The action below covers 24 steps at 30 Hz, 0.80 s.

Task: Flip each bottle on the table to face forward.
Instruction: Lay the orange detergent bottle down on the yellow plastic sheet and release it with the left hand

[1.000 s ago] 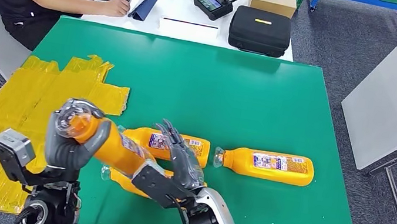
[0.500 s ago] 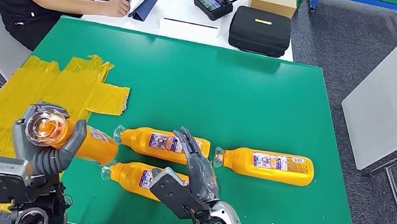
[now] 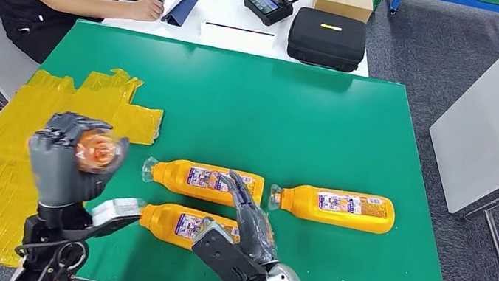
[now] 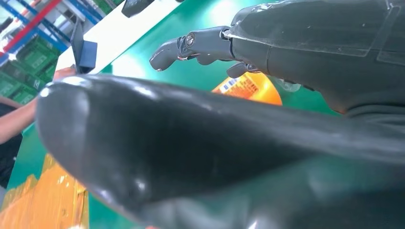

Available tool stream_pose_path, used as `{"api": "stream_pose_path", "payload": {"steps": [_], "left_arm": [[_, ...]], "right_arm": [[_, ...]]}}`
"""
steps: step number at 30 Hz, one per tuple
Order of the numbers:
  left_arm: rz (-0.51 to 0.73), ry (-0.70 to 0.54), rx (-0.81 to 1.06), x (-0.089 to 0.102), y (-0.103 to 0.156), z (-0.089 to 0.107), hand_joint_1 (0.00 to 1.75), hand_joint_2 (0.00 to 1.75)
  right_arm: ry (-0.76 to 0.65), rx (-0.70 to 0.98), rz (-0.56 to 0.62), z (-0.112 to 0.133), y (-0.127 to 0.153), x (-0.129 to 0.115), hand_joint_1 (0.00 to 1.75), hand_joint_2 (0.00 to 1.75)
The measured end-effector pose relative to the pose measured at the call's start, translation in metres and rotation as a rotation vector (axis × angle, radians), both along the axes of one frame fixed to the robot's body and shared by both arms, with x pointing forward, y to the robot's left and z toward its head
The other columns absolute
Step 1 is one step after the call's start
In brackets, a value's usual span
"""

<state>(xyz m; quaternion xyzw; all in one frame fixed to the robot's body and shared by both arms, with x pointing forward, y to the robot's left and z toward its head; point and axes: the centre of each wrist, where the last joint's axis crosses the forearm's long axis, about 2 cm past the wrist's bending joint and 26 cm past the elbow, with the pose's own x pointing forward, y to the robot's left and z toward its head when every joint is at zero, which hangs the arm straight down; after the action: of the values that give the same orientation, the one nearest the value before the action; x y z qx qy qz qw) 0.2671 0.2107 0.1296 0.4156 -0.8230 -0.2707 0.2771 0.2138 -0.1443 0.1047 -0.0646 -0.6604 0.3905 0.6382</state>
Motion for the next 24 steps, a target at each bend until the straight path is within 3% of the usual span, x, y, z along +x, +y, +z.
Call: {"api": "stream_pose_path", "payload": {"steps": [3, 8, 13, 18, 24], "left_arm": [[0.121, 0.116, 0.163, 0.008, -0.007, -0.015, 0.01, 0.0], [0.326, 0.455, 0.324, 0.02, -0.019, -0.071, 0.0, 0.0], [0.402, 0.651, 0.519, 0.017, -0.005, -0.109, 0.0, 0.0], [0.486, 0.695, 0.577, 0.021, 0.021, -0.12, 0.0, 0.0], [0.498, 0.657, 0.54, 0.007, 0.043, -0.132, 0.0, 0.0]], "right_arm": [[0.012, -0.013, 0.044, 0.0, 0.004, -0.002, 0.0, 0.0], [0.021, -0.053, 0.129, 0.001, 0.014, -0.006, 0.0, 0.0], [0.024, -0.073, 0.167, 0.0, 0.017, -0.01, 0.0, 0.0], [0.031, -0.083, 0.194, -0.003, 0.019, -0.014, 0.0, 0.0], [0.046, -0.096, 0.22, -0.008, 0.022, -0.02, 0.0, 0.0]]}}
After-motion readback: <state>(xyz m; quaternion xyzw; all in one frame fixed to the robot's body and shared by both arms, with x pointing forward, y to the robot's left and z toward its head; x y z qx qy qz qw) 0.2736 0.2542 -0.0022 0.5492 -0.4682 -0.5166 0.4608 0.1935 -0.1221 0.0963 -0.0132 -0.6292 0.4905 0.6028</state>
